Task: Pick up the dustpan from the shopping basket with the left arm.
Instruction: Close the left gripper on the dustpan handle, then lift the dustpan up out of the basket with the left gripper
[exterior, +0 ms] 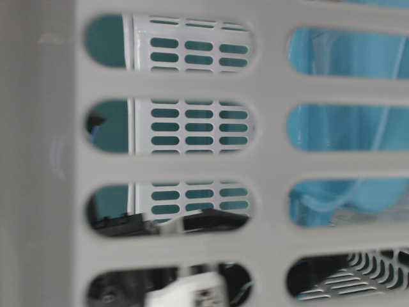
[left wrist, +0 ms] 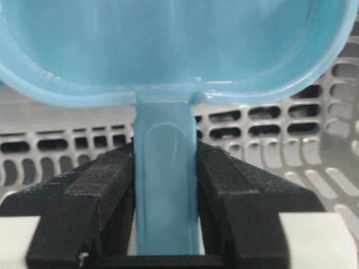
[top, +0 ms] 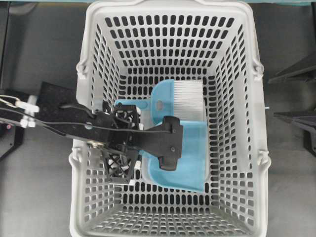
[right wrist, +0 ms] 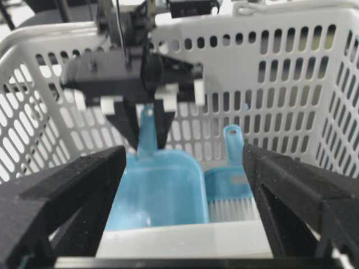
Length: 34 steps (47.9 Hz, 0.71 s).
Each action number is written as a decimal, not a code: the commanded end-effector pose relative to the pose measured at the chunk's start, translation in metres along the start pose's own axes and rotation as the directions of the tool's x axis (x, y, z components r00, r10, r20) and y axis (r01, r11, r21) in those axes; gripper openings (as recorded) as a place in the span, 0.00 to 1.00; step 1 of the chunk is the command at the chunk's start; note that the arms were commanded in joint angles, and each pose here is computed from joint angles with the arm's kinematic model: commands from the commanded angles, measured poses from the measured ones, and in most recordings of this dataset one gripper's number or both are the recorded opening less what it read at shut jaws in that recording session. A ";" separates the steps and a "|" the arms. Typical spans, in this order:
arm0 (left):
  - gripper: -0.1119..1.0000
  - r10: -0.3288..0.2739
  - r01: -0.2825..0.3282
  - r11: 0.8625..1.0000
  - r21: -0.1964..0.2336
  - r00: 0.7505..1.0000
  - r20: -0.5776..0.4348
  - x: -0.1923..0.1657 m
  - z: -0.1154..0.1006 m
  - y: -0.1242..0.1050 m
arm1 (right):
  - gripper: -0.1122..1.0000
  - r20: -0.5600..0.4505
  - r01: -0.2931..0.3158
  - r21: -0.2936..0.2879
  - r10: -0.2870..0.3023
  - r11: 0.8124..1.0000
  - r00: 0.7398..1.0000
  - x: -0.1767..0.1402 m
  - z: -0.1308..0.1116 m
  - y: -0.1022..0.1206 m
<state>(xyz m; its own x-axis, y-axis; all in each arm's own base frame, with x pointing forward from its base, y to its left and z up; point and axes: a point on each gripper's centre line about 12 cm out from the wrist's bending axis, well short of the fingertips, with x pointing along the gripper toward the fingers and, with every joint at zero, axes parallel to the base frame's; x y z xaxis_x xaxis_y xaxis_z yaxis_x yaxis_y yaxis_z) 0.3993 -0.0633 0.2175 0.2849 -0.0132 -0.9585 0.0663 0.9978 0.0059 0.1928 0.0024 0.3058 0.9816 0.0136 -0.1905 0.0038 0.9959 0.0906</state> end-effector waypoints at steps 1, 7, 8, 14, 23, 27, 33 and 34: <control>0.35 -0.006 0.006 1.000 -0.003 0.996 0.092 -0.033 0.009 0.001 | 0.81 0.017 -0.003 0.004 0.003 1.000 1.000 0.000 0.003 0.001; 0.35 -0.008 0.011 1.000 -0.019 0.989 0.151 -0.057 0.012 0.004 | 0.81 0.024 -0.004 0.004 0.004 1.000 1.000 0.000 0.002 0.001; 0.35 -0.009 0.012 1.000 -0.021 0.987 0.160 -0.061 0.012 0.004 | 0.81 0.026 -0.004 0.006 0.004 1.000 1.000 0.000 0.003 0.001; 0.35 -0.011 0.018 0.999 -0.027 0.971 0.238 -0.093 0.018 0.008 | 0.81 0.044 -0.006 0.007 0.005 1.000 0.999 0.000 0.004 0.001; 0.35 -0.002 0.020 0.999 -0.046 0.931 0.365 -0.151 0.023 0.019 | 0.81 0.064 -0.005 0.007 0.005 1.000 0.998 -0.002 0.001 0.000; 0.35 0.002 0.021 0.998 -0.052 0.913 0.409 -0.170 0.022 0.023 | 0.81 0.067 -0.007 0.007 0.007 1.000 0.998 -0.003 0.000 0.000; 0.35 0.005 0.022 0.998 -0.055 0.898 0.439 -0.183 0.015 0.026 | 0.81 0.082 -0.009 0.007 0.008 1.000 0.997 -0.006 0.001 0.000; 0.35 0.004 0.022 0.998 -0.055 0.897 0.442 -0.184 0.014 0.026 | 0.81 0.084 -0.009 0.007 0.008 1.000 0.996 -0.007 0.002 0.000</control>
<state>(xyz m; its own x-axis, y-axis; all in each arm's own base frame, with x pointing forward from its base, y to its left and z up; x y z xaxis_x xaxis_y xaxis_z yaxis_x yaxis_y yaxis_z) 0.3717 -0.0376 0.3759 0.6283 -0.0354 -0.7771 0.0177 0.9994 -0.0312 0.1869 0.0022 0.3024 0.9912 0.0124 -0.1315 -0.0002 0.9957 0.0928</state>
